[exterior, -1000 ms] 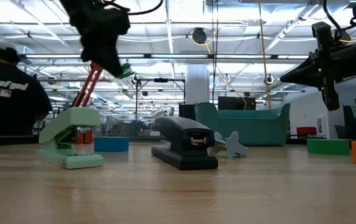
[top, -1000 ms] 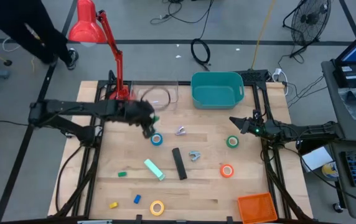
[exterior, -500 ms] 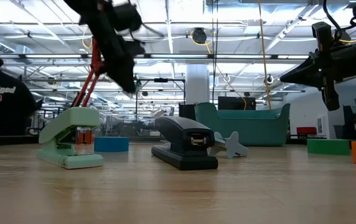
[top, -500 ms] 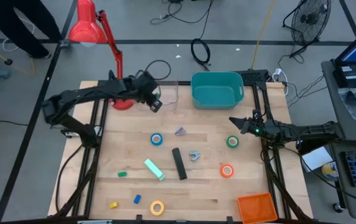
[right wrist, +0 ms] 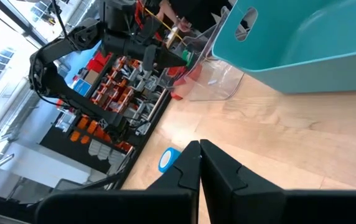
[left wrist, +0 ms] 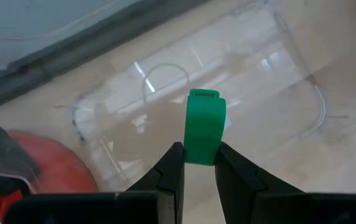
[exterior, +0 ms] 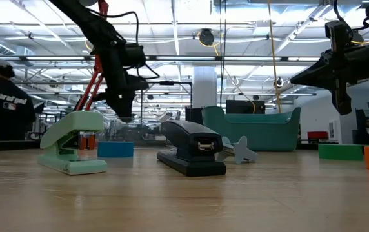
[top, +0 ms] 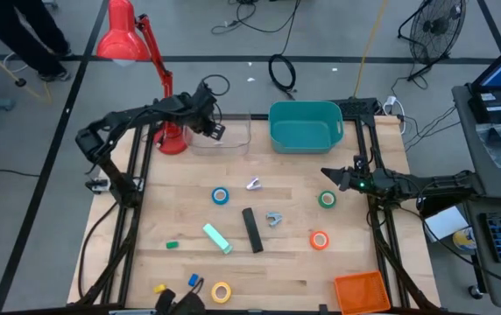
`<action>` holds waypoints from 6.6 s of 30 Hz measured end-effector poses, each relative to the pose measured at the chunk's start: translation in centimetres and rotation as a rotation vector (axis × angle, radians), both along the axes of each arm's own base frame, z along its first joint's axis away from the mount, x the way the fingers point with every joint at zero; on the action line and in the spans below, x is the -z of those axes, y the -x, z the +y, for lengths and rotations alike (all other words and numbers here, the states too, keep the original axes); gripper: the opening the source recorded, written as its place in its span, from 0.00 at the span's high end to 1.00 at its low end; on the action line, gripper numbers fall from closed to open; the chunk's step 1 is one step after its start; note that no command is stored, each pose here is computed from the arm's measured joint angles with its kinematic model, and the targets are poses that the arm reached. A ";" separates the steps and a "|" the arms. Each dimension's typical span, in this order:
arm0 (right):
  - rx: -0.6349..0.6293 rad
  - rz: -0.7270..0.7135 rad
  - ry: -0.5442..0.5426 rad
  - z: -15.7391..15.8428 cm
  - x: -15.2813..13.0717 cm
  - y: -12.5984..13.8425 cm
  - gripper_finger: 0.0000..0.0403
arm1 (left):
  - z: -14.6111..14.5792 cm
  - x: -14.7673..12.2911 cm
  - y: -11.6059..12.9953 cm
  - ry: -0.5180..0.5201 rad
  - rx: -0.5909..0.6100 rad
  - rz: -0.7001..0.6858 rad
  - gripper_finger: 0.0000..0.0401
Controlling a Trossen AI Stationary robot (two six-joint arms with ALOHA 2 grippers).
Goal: Pick and place Stapler, Stapler remover, tape
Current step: Put the top green stapler into the green bin
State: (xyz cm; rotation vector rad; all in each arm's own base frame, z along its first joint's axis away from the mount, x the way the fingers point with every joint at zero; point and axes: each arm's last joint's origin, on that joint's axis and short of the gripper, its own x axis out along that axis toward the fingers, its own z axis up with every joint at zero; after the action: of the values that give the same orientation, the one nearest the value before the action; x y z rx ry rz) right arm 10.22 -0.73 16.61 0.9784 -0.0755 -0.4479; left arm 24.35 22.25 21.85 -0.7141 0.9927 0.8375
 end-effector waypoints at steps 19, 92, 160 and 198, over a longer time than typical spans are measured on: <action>0.002 -0.118 0.048 0.0 -1.3 -0.2 0.99 | -8.6 -10.2 -6.4 -0.051 0.473 -0.525 0.83; -0.772 0.159 0.078 1.9 -11.3 -23.2 0.44 | -20.5 -7.8 -10.3 0.354 1.058 -0.544 0.83; -0.706 0.291 0.084 1.1 -10.7 -22.2 0.83 | -19.2 -10.2 -6.4 0.403 1.092 -0.527 0.65; 0.143 0.924 0.200 -12.6 -6.3 -18.1 0.83 | -24.7 -12.8 -4.9 0.243 1.059 -0.499 0.65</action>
State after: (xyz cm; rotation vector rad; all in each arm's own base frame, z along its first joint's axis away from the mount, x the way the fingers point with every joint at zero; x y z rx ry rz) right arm 28.29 -13.31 22.94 0.5000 0.6352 -0.9672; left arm 29.27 -2.50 34.60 -0.4547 0.8498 -0.3780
